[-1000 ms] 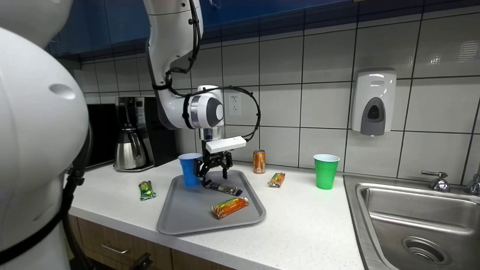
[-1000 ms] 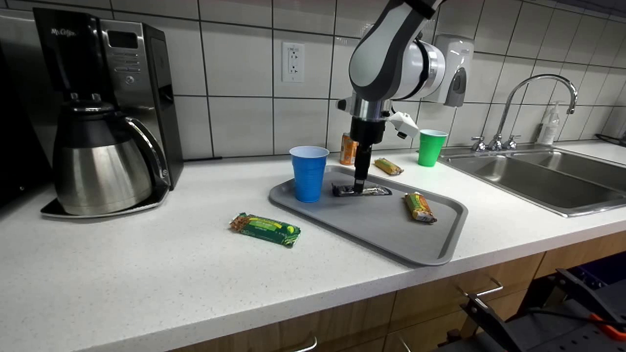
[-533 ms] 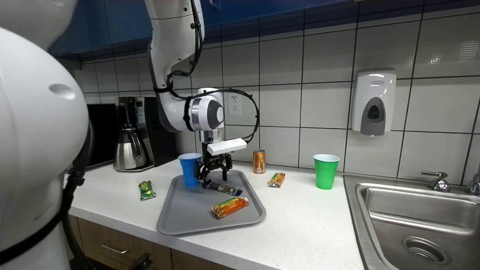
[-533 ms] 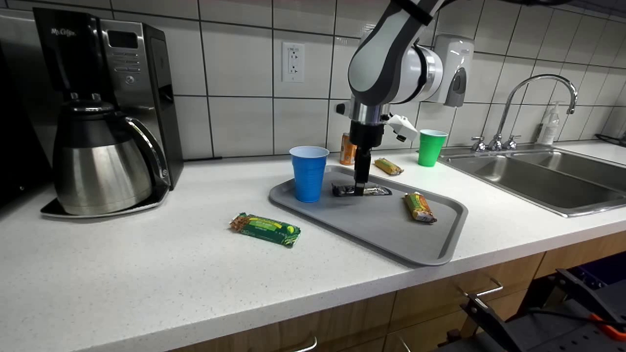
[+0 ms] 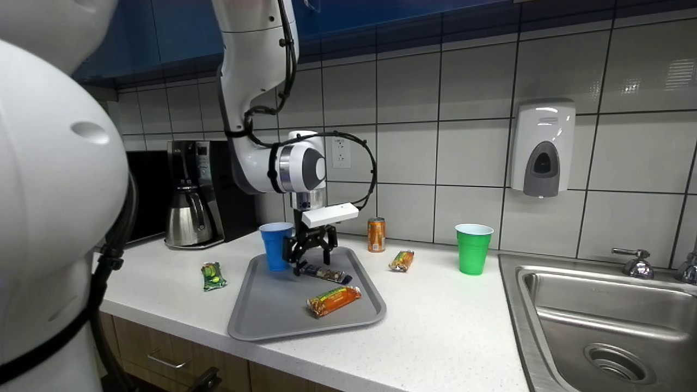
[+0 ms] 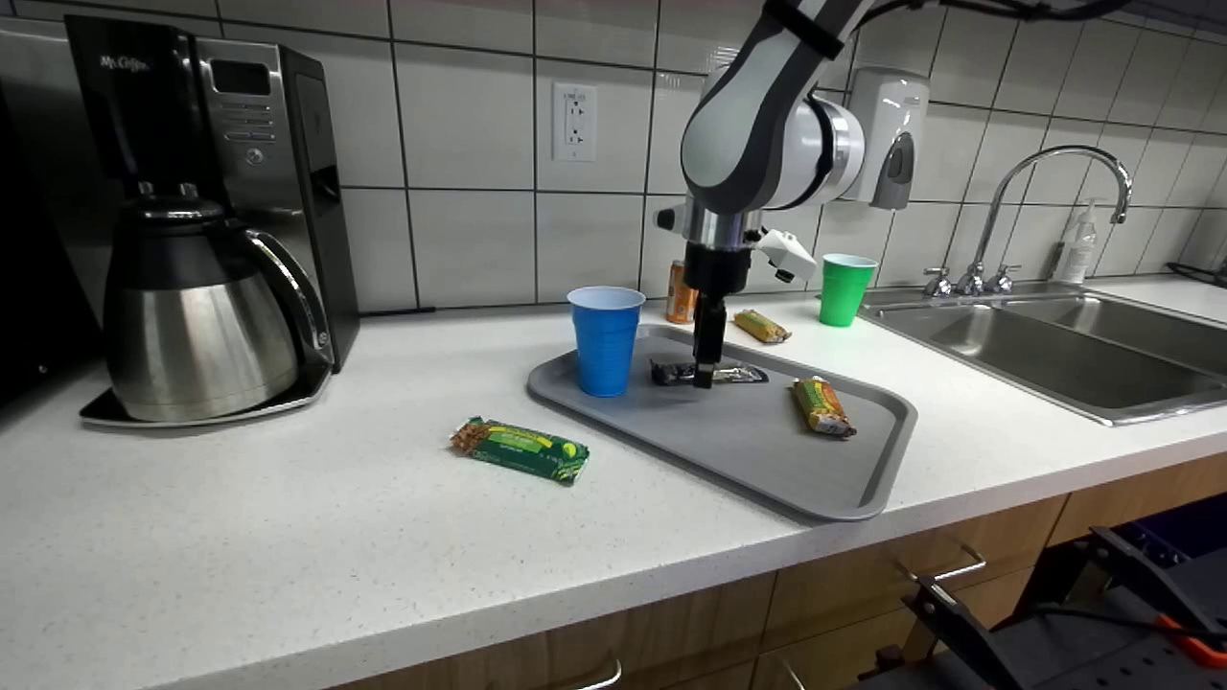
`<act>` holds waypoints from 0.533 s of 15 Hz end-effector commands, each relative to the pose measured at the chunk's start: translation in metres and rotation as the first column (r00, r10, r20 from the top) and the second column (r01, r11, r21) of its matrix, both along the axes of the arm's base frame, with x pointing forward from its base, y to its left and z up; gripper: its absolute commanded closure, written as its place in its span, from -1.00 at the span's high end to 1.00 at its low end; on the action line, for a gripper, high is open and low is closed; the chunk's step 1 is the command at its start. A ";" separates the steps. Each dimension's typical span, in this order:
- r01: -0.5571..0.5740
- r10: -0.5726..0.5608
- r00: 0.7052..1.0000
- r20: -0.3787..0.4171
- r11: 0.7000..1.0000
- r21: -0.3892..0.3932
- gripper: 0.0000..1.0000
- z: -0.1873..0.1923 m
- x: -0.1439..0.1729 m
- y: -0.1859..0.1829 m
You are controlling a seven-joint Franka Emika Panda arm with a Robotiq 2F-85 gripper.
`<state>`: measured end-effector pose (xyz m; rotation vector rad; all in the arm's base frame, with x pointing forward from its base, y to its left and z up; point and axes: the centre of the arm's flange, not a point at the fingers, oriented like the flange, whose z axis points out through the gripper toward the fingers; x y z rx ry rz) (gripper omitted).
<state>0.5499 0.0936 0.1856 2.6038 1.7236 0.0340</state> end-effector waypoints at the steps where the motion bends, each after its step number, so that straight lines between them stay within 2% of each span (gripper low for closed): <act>1: -0.031 0.031 1.000 0.001 1.000 -0.006 1.00 -0.004 0.009 -0.005; 6: -0.029 0.029 1.000 -0.005 1.000 -0.007 1.00 -0.009 0.011 -0.006; 7: -0.026 0.026 1.000 -0.004 1.000 -0.005 0.60 -0.010 0.012 -0.006; 8: -0.025 0.025 1.000 -0.005 1.000 -0.004 0.47 -0.010 0.013 -0.007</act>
